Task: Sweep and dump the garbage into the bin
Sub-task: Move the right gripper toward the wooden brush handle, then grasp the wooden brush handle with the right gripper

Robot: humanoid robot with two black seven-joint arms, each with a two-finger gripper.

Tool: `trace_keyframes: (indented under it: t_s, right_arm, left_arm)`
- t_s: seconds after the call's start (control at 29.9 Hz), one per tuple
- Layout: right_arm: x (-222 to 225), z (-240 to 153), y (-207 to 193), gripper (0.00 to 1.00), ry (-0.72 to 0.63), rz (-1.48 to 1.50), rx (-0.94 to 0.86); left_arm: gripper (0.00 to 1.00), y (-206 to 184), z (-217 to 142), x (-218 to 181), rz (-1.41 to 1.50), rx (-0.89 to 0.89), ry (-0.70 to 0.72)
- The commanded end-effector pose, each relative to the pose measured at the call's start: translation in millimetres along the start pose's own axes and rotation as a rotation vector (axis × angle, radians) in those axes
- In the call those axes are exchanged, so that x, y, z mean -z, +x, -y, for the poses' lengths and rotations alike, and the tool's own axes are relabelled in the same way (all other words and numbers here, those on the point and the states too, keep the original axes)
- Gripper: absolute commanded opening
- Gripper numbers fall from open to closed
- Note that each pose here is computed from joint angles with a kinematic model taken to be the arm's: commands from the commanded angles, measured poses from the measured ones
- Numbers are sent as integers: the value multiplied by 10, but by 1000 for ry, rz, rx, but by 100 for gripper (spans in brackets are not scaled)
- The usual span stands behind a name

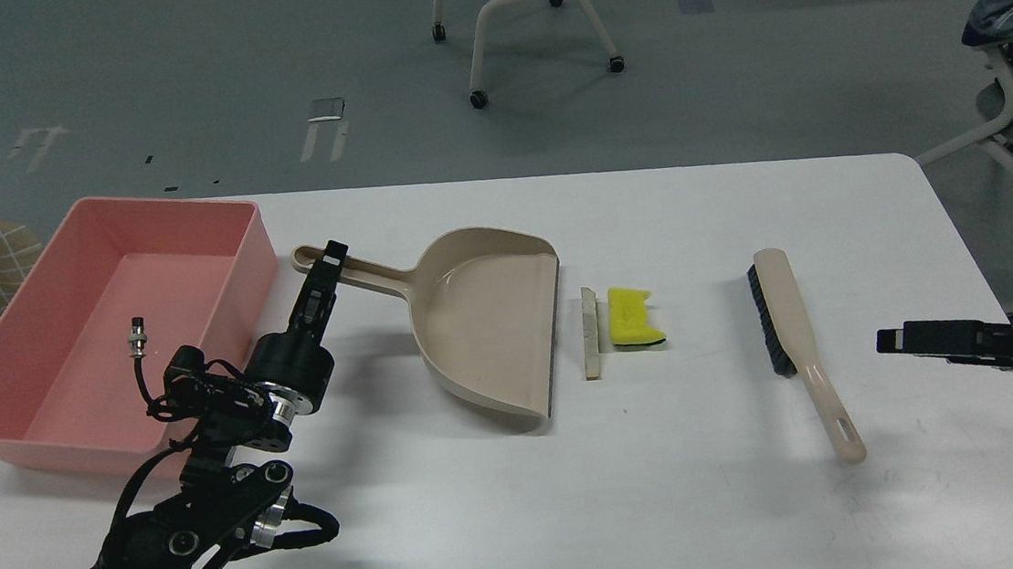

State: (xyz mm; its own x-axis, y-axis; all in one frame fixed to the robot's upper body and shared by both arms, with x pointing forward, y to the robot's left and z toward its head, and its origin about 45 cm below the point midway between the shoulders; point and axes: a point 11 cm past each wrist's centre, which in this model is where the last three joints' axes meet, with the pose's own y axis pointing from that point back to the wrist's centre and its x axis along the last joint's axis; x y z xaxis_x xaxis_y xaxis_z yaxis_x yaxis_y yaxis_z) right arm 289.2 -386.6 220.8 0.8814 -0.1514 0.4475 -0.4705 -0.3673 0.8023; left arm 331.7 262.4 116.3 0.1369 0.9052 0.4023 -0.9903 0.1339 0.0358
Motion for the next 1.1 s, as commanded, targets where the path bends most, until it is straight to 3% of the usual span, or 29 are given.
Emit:
trace_keyframes:
  t_s: [0.0,0.37,1.07]
  right_arm:
    - [87,136,-40,99,14,-1,16]
    - [315,334,-139,98,69,-11,51]
    - [368,524,-359,83,71,-32,116]
  left_arm:
    - [0,-33,-1,-4,-8,2,0]
    - [0,-59,-19,10,-11,6,5]
    - [0,-72,-44,33,-13,8,11]
